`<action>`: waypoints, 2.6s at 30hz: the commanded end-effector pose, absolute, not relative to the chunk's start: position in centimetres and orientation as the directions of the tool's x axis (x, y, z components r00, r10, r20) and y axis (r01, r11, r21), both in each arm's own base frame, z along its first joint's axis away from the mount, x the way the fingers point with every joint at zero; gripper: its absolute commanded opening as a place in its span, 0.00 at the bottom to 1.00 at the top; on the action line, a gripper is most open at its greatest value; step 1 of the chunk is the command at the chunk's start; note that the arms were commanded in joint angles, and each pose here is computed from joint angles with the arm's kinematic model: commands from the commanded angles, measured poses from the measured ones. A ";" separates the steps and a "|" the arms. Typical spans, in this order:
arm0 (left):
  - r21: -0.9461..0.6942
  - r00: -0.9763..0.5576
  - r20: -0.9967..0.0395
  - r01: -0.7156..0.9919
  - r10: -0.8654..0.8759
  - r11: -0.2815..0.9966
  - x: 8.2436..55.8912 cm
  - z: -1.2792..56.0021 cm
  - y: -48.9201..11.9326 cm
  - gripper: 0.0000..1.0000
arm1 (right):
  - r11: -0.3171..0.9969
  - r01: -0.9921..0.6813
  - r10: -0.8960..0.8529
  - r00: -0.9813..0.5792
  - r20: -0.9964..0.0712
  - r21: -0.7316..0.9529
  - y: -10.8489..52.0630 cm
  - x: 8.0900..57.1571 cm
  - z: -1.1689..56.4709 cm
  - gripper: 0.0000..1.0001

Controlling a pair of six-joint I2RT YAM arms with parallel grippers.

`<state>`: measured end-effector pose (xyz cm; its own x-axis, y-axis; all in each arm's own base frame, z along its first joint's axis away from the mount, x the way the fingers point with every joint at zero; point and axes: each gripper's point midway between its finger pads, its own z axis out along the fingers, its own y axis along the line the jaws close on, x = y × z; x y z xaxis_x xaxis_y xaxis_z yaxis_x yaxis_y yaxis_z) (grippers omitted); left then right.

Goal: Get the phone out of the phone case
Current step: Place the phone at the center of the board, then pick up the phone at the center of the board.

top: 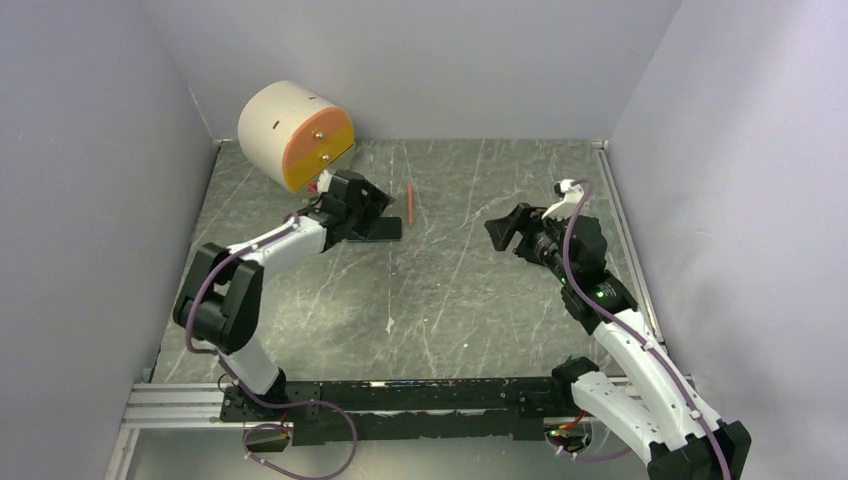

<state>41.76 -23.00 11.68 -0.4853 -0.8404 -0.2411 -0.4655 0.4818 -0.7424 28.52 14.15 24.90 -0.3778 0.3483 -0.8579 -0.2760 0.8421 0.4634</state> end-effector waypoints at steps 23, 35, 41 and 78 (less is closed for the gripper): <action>-0.168 -0.253 -0.946 -0.146 -0.201 0.975 30.0 27.1 -4.4 0.95 | 0.918 0.263 0.387 -0.444 -0.808 0.296 3.6 33.8 19.9 0.99; -0.152 -0.253 -0.954 -0.063 -0.163 0.986 28.8 24.5 -5.0 0.95 | 0.867 0.458 0.481 -0.669 -0.567 0.196 -1.1 35.7 12.3 0.99; -0.174 -0.251 -0.951 -0.045 -0.180 0.984 28.6 24.7 -5.4 0.95 | 0.872 0.471 0.475 -0.752 -0.456 0.133 -2.5 36.9 9.3 0.99; -0.187 -0.244 -0.951 -0.039 -0.190 0.982 28.5 24.9 -5.5 0.95 | 0.952 0.305 0.299 -0.916 -0.267 0.020 -3.0 40.4 1.0 0.82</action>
